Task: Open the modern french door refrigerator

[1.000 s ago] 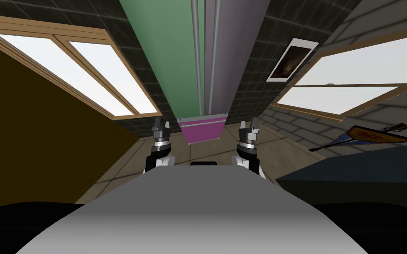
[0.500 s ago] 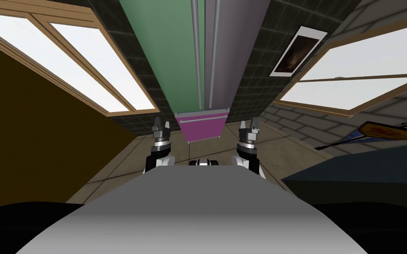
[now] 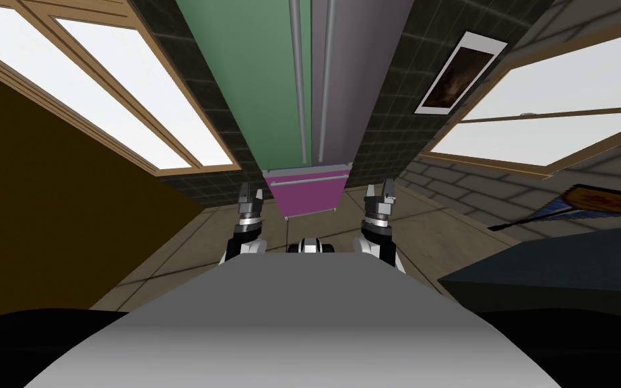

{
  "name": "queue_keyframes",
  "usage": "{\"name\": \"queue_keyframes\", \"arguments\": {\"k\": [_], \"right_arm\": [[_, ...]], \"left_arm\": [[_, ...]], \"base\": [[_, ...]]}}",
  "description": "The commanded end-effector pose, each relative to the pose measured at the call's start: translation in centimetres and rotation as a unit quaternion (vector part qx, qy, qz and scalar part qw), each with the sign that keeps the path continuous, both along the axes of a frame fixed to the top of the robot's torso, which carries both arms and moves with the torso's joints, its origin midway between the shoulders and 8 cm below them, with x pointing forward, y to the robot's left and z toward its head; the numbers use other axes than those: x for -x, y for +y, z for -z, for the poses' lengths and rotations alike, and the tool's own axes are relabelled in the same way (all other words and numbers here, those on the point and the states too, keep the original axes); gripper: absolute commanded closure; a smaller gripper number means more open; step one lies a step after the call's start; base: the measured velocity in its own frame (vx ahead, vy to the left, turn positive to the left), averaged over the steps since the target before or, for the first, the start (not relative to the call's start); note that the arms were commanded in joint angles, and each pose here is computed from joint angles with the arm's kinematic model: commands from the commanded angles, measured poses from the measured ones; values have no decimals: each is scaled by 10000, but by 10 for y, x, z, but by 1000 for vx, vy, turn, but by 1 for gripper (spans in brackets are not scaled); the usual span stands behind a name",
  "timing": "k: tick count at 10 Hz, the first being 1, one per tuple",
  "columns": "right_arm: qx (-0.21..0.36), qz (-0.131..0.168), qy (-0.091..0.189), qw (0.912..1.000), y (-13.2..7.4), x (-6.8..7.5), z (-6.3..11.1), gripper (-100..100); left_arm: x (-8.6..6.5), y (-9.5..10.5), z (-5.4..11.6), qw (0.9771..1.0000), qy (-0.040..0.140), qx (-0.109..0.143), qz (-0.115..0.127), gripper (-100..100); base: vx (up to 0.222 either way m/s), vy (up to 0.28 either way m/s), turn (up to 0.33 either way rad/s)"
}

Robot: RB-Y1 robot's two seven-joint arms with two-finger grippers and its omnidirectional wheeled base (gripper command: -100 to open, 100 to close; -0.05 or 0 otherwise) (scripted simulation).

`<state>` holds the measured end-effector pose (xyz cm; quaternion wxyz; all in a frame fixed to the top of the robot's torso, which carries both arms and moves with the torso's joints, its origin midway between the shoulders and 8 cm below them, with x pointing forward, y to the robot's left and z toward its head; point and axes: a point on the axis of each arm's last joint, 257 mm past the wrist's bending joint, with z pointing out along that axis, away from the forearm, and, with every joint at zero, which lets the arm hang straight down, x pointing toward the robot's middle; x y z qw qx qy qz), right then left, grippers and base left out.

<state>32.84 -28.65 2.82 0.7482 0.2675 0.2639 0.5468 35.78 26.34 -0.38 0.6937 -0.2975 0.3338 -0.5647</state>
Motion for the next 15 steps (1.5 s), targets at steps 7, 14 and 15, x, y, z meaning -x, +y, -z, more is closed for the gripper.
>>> {"name": "queue_keyframes", "arguments": {"k": [7, 14, 15], "right_arm": [[0, 0, 0, 10000, 0, 0, 0, 0], [0, 0, 0, 10000, 0, 0, 0, 0], [0, 0, 0, 10000, 0, 0, 0, 0]], "left_arm": [[-3, 13, 55, 9996, 99, -256, -4, -100], [2, 27, 106, 9990, 189, -402, -26, -100], [4, 28, 111, 9990, 162, -424, -22, -100]], "base": [[134, -34, 6], [123, -34, 6], [164, -35, 7]]}}
